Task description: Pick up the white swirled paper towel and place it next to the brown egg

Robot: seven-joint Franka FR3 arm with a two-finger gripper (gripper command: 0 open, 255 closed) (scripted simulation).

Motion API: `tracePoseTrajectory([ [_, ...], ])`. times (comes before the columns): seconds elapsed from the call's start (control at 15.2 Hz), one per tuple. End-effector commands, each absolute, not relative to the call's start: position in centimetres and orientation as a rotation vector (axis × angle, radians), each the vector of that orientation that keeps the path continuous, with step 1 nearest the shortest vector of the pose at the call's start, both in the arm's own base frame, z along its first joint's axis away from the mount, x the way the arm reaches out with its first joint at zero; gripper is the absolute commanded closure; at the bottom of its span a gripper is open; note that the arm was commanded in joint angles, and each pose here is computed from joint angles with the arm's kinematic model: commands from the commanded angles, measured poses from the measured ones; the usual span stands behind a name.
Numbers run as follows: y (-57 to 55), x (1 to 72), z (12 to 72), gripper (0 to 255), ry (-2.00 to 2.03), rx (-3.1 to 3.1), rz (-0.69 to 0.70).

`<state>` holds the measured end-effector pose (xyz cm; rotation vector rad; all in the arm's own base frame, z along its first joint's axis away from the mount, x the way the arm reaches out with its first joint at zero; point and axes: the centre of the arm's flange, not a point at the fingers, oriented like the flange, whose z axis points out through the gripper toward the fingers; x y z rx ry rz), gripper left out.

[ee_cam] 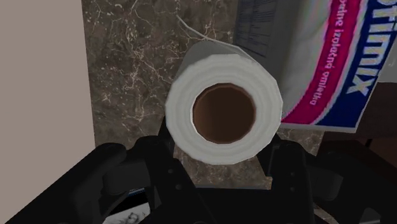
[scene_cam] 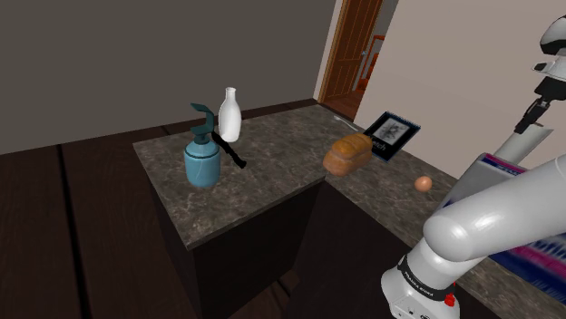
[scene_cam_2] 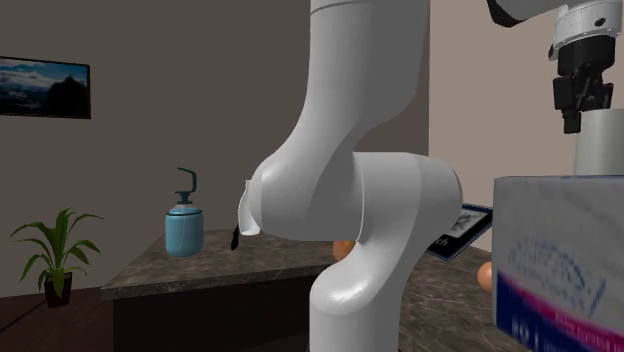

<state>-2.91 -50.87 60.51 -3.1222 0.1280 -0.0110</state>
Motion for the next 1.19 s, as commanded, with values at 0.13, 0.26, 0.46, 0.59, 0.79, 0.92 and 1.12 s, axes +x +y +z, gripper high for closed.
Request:
tracePoseTrajectory([
  [0.13,-50.8,-2.9,58.5,255,0.128,-3.123,-0.011],
  [0.26,-50.8,-2.9,57.4,255,0.128,-3.123,-0.011],
  [0.46,-50.8,-2.9,55.8,255,0.128,-3.123,-0.011],
  [0.59,-50.8,-2.9,54.8,255,0.128,-3.123,-0.011],
  [0.79,-50.8,-2.9,53.2,255,0.128,-3.123,-0.011],
  [0.92,-50.8,-2.9,52.1,255,0.128,-3.123,-0.011],
  [1.12,-50.8,-2.9,50.5,255,0.128,-3.123,-0.011],
])
